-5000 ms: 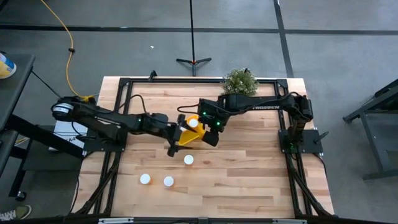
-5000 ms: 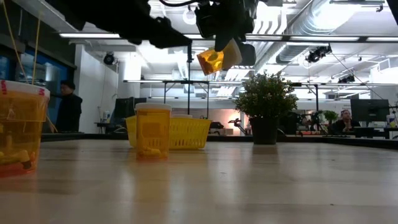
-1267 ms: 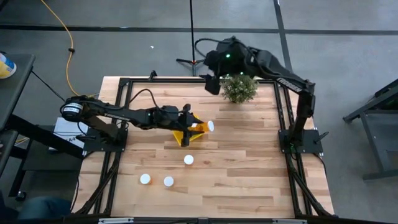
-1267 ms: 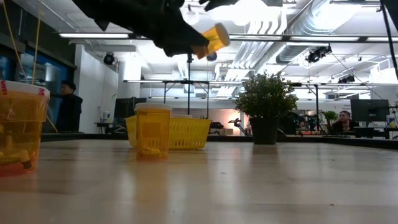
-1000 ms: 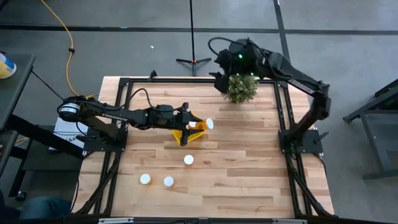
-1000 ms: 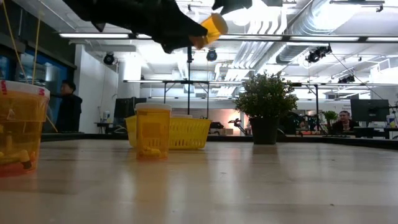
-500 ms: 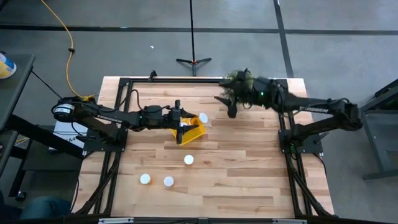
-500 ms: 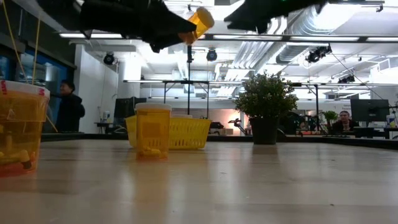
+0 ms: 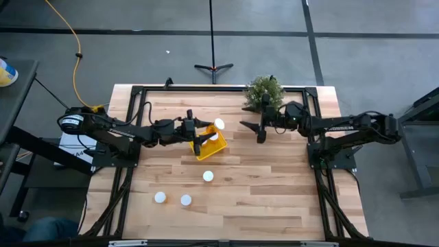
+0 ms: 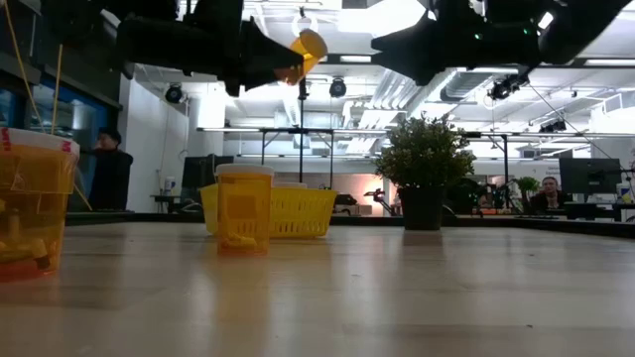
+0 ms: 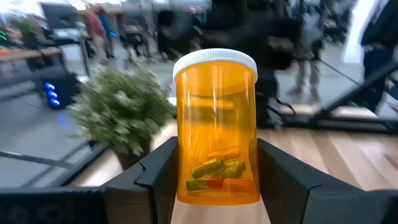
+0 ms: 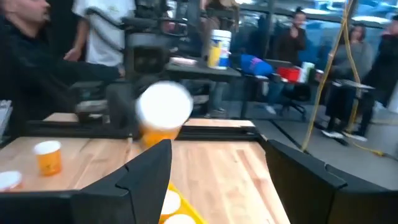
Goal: Pick and place pill bottles into a basket
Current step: Put the yellow pill bottle into the bin
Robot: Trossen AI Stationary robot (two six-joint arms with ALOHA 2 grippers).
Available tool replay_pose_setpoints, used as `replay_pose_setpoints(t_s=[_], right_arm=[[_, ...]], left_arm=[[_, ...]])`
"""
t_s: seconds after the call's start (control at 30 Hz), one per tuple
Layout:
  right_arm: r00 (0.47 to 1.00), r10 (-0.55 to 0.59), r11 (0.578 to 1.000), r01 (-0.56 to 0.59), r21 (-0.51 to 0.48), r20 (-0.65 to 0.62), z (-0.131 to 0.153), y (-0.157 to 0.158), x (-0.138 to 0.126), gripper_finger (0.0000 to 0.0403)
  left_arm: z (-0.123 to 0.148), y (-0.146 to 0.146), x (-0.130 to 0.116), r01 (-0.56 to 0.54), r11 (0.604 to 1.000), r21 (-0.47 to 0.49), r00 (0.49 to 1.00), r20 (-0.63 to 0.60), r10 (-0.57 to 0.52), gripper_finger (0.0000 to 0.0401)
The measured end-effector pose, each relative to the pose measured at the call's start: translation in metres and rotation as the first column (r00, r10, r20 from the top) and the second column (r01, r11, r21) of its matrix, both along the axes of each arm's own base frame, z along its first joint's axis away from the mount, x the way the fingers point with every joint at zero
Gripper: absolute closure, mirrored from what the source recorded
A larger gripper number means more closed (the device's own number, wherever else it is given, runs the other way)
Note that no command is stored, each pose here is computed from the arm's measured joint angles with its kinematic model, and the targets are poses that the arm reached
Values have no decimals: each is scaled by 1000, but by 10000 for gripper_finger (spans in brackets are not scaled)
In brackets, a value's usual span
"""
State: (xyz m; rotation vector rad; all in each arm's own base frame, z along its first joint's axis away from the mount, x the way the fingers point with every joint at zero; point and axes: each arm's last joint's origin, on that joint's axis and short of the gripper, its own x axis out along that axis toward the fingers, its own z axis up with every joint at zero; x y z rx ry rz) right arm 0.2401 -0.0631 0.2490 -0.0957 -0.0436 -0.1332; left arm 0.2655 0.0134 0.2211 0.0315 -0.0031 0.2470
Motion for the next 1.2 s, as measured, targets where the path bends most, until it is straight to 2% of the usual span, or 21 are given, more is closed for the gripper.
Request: replay_pose_setpoints(t_s=[0.2, 0.3, 0.47, 0.63, 0.87, 1.0, 1.2], right_arm=[[995, 74, 994, -69, -79, 67, -12, -1, 9, 151], [986, 153, 985, -146, -91, 69, -15, -2, 22, 151], [977, 183, 982, -176, -66, 113, -13, -5, 34, 151], [943, 278, 960, -265, -95, 181, -3, -5, 45, 151], [907, 396, 917, -383, -113, 142, 7, -6, 68, 151], [916, 395, 918, -391, -67, 63, 6, -10, 75, 151], [923, 375, 926, -369, -72, 88, 16, -12, 78, 151]], left_arm=[[4, 0, 5, 2, 999, 34, 997, 81, -5, 181], [5, 0, 6, 5, 999, 43, 996, 91, -9, 181], [10, -2, 6, 48, 996, 81, 989, 135, -58, 181], [14, -1, 5, 84, 989, 122, 980, 170, -104, 181], [17, 4, 4, 105, 985, 133, 972, 196, -130, 180], [18, 4, 4, 105, 985, 139, 970, 204, -133, 180], [18, 4, 4, 104, 984, 141, 970, 204, -132, 180]])
